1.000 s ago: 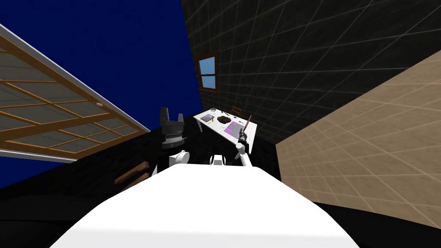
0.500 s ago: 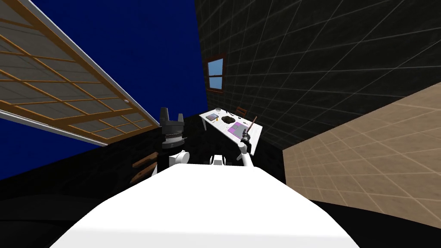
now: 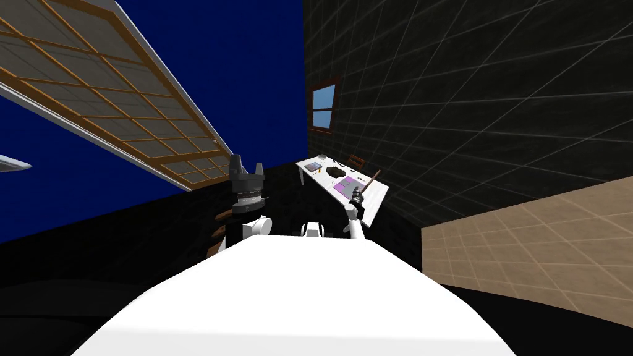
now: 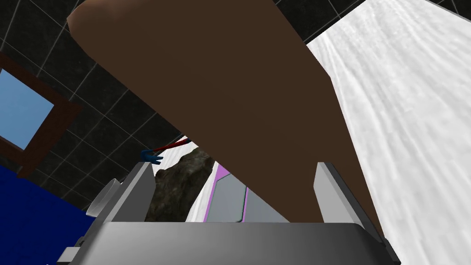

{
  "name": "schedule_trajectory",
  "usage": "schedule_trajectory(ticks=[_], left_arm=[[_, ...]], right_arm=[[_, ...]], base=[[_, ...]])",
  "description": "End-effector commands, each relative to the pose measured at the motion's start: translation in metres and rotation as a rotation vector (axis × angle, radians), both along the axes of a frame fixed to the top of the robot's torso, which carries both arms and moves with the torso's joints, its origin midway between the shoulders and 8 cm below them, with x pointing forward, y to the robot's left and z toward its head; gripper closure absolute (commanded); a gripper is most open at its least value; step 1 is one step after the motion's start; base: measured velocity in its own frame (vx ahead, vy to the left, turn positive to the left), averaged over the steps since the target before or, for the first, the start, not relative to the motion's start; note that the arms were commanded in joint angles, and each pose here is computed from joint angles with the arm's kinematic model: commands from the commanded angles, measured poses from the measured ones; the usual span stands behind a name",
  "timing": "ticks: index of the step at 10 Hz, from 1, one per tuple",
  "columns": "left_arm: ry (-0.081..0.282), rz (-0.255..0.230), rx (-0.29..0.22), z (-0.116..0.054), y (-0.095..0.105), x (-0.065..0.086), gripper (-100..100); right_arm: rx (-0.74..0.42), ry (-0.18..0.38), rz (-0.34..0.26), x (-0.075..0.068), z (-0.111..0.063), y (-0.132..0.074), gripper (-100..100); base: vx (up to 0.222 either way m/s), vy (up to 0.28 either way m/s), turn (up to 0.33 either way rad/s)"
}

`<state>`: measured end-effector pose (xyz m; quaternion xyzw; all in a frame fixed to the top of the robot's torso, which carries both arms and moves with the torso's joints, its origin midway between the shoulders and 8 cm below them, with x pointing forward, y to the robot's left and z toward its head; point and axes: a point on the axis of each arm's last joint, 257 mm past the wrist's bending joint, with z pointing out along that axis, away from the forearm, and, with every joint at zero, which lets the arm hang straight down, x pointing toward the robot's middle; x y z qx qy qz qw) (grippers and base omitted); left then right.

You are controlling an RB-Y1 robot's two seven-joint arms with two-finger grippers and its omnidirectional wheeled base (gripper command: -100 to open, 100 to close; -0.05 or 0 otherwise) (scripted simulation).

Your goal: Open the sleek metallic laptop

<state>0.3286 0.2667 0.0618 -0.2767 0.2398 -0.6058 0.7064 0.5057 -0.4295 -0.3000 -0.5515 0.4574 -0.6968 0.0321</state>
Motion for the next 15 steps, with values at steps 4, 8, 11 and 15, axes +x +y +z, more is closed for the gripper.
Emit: schedule_trajectory(ticks=[4, 8, 11, 15], left_arm=[[0.0, 0.0, 0.0, 0.0, 0.0, 0.0, 0], [0.0, 0.0, 0.0, 0.0, 0.0, 0.0, 0], [0.0, 0.0, 0.0, 0.0, 0.0, 0.0, 0], [0.0, 0.0, 0.0, 0.0, 0.0, 0.0, 0]], right_arm=[[-0.018, -0.007, 0.052, 0.001, 0.004, 0.017, 100], [-0.032, -0.012, 0.146, 0.012, 0.008, 0.058, 100], [-0.039, -0.014, 0.217, 0.016, 0.009, 0.09, 100], [-0.043, -0.015, 0.298, 0.018, 0.009, 0.128, 100]], base=[[0.061, 0.002, -0.279], [0.077, -0.003, -0.245], [0.061, 0.011, -0.218], [0.05, 0.01, -0.18]])
